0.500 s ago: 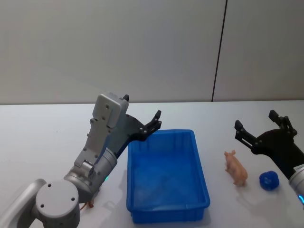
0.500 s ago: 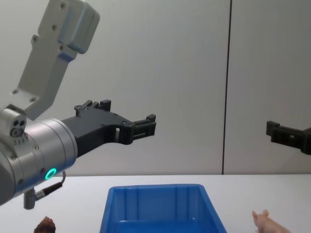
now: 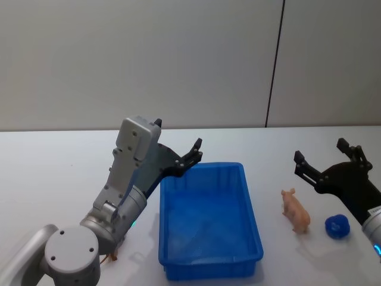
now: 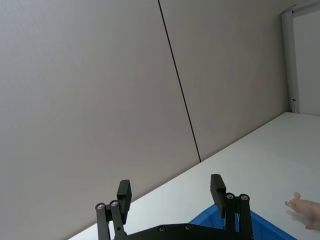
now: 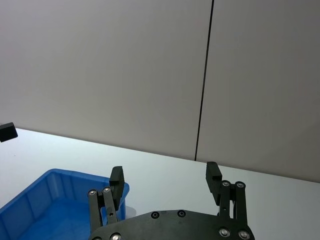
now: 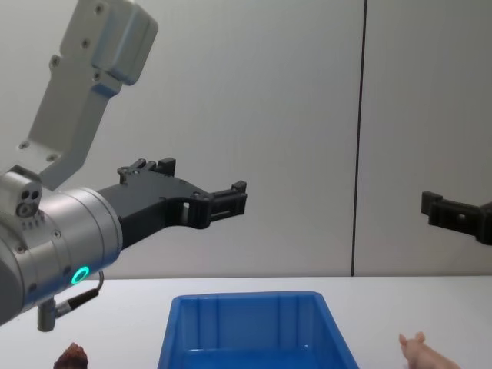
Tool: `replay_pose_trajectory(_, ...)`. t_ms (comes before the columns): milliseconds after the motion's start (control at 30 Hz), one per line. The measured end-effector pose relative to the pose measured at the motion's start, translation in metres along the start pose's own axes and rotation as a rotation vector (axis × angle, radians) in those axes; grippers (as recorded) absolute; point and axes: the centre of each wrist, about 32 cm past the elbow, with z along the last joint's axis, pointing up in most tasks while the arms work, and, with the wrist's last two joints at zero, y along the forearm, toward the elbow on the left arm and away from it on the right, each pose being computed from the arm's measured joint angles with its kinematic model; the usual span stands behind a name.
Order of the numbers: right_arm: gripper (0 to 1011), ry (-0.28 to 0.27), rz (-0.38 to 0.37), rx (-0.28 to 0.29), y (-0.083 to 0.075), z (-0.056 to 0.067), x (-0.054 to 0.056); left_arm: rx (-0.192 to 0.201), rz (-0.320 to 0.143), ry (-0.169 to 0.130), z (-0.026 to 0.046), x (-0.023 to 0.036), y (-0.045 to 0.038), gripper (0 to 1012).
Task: Pick up the two dolls from the table and place them into the box.
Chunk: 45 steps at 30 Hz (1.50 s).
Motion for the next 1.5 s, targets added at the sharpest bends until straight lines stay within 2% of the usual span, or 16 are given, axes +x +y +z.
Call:
replay_pose_trajectory(1067, 1008, -0.003, -0.007, -0.001, -0.002, 0.0, 0.001, 0.0, 0.0, 0.0, 0.0, 0.0, 0.0, 1004)
replay_pose_trajectory(1333, 1008, -0.024, -0.064, -0.01, -0.016, 0.0, 0.005, 0.0, 0.0, 0.0, 0.0, 0.0, 0.0, 1004)
replay_pose_trajectory(1500, 1008, -0.049, -0.123, -0.037, -0.032, -0.001, 0.012, 0.0, 0.0, 0.0, 0.0, 0.0, 0.0, 1003)
